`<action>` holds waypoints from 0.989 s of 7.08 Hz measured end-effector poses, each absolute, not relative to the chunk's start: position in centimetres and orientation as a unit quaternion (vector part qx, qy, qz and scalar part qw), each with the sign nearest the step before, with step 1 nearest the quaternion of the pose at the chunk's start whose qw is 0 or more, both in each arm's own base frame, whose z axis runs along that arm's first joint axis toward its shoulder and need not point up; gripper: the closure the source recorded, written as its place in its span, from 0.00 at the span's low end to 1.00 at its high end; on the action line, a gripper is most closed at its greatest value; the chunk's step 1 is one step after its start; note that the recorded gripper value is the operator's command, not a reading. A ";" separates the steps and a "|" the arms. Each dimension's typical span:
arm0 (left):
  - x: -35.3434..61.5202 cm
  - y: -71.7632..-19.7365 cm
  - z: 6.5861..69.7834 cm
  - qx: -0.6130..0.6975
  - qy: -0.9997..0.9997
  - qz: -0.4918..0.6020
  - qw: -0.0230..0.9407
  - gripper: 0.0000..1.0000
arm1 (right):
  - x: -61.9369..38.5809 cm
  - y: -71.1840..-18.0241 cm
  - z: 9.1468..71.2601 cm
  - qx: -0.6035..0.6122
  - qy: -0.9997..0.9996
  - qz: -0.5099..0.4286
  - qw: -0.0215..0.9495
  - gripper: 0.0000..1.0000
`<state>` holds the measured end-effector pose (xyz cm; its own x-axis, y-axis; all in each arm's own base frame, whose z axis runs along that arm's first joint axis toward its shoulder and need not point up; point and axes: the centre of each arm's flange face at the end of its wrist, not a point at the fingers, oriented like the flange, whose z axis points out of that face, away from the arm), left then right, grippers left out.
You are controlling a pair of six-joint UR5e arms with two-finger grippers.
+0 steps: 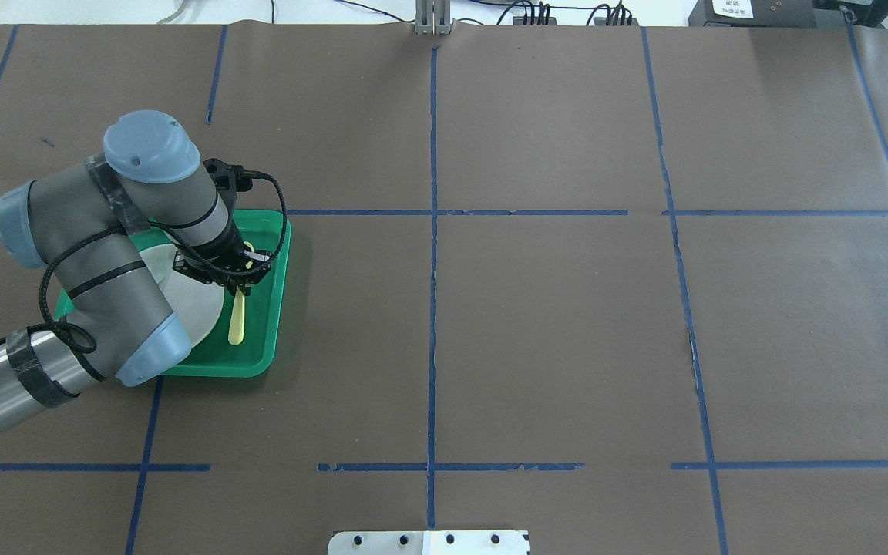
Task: Place spoon
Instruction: 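Lift the spoon and carry it off the plate onto the tray's edge area, then lower the spoon onto the green tray and open the left gripper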
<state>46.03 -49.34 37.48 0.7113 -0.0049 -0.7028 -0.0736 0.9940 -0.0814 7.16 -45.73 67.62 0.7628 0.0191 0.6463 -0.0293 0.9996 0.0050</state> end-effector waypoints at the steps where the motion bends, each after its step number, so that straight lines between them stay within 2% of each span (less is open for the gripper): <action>1: 46.3 -49.4 37.6 -0.053 0.381 0.016 0.923 0.65 | 7.2 -45.7 67.6 0.007 -0.344 0.013 0.939 0.00; 3: 46.3 -49.3 37.6 -0.054 0.383 0.012 0.922 0.24 | 7.2 -45.7 67.6 0.007 -0.344 0.013 0.939 0.00; 5: 45.9 -49.3 37.2 -0.050 0.387 0.011 0.921 0.21 | 7.2 -45.7 67.7 0.007 -0.344 0.013 0.939 0.00; 7: 40.4 -52.0 33.9 -0.028 0.419 -0.025 0.907 0.21 | 7.2 -45.7 67.6 0.007 -0.344 0.013 0.939 0.00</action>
